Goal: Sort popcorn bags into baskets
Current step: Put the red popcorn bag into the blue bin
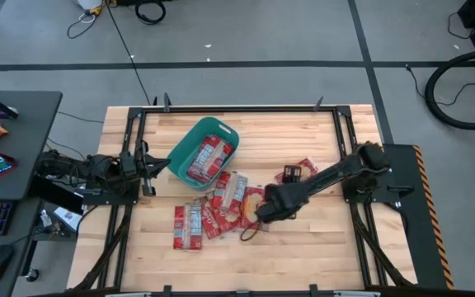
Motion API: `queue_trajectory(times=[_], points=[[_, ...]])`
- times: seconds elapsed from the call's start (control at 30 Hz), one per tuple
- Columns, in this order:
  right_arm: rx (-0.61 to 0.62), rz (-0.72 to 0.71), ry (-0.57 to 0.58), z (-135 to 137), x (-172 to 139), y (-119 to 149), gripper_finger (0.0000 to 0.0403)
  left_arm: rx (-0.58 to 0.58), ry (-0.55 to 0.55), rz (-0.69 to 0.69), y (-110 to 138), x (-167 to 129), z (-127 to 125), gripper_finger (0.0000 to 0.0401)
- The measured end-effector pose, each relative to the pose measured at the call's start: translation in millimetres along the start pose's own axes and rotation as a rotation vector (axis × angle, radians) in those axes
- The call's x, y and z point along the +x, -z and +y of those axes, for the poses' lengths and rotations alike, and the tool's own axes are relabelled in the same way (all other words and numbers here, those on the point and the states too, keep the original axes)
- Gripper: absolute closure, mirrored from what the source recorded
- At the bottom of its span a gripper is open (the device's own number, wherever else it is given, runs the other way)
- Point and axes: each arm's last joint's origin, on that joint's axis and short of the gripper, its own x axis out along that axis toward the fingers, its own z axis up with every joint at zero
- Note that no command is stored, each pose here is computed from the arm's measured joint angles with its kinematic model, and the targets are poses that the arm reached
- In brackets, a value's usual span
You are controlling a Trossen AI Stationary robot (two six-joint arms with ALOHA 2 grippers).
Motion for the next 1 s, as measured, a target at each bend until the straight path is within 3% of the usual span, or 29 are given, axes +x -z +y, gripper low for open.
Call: queue_trajectory(times=[0.23,0.57,1.0], points=[[-0.073,-0.013,-0.047,-6,35,36,0.0200,-0.024,0.001,0.002,0,0,0,0.0383],[-0.179,0.037,-0.104,-8,80,55,0.0228,-0.023,0.003,0.011,1,0,0,0.0383],[-0.195,0.083,-0.123,-14,70,52,0.0247,-0.081,0.011,0.059,6,0,-1,0.0383]])
